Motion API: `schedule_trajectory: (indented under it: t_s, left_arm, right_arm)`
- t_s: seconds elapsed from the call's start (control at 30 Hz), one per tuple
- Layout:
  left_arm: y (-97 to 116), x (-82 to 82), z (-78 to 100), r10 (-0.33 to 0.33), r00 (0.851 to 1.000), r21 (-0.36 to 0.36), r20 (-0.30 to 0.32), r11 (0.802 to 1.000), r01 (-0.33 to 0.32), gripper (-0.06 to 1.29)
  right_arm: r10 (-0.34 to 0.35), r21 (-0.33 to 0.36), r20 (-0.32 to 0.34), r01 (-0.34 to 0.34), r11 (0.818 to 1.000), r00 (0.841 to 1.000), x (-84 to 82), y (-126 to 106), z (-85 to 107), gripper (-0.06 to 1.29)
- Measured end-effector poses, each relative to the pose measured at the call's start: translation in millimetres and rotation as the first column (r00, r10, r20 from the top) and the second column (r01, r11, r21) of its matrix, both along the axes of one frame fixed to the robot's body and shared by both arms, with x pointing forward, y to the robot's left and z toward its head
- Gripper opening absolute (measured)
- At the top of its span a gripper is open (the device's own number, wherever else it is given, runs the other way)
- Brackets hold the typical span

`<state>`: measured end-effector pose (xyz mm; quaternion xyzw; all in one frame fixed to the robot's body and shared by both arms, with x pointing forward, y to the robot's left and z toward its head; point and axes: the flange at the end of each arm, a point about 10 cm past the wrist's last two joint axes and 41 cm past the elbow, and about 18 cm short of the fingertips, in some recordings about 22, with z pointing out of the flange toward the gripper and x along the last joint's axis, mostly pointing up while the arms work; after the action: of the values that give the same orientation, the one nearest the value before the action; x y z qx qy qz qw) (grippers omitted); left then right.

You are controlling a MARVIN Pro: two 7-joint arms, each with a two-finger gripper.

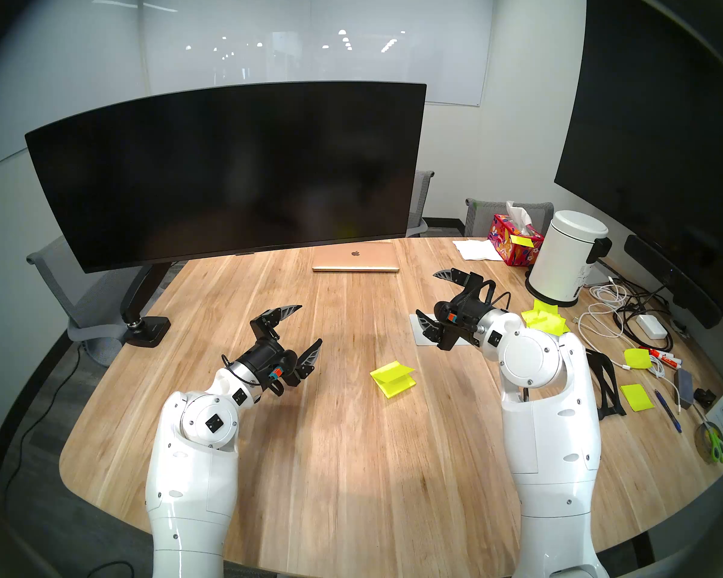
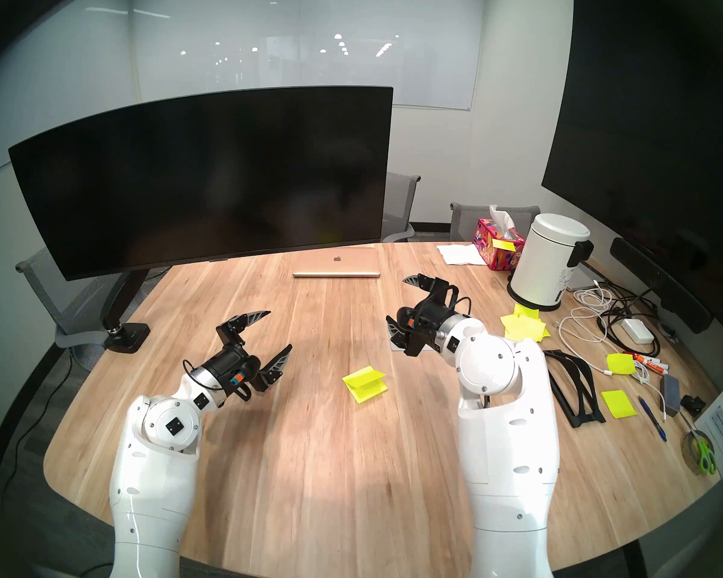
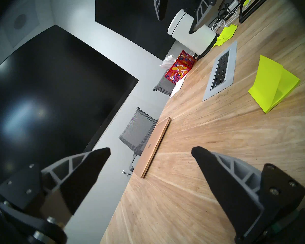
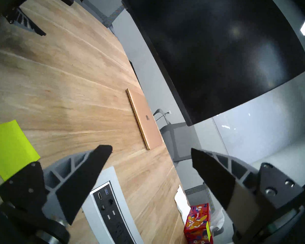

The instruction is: Peel one sticky note off the pad and stick it onto the monitor, then press it flat

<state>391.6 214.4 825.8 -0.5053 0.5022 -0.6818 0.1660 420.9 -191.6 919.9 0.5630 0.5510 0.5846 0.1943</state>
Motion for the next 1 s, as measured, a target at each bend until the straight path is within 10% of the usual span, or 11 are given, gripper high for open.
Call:
schedule_trajectory:
  t_s: [1.0]
  left_arm:
    - [0.0, 0.0, -0.1, 0.0, 1.0, 0.0, 0.0, 1.0, 0.0, 1.27]
  right_arm:
    - [0.077, -0.071, -0.168, -0.09, 0.993, 0.983, -6.3, -16.1, -11.7, 1.23]
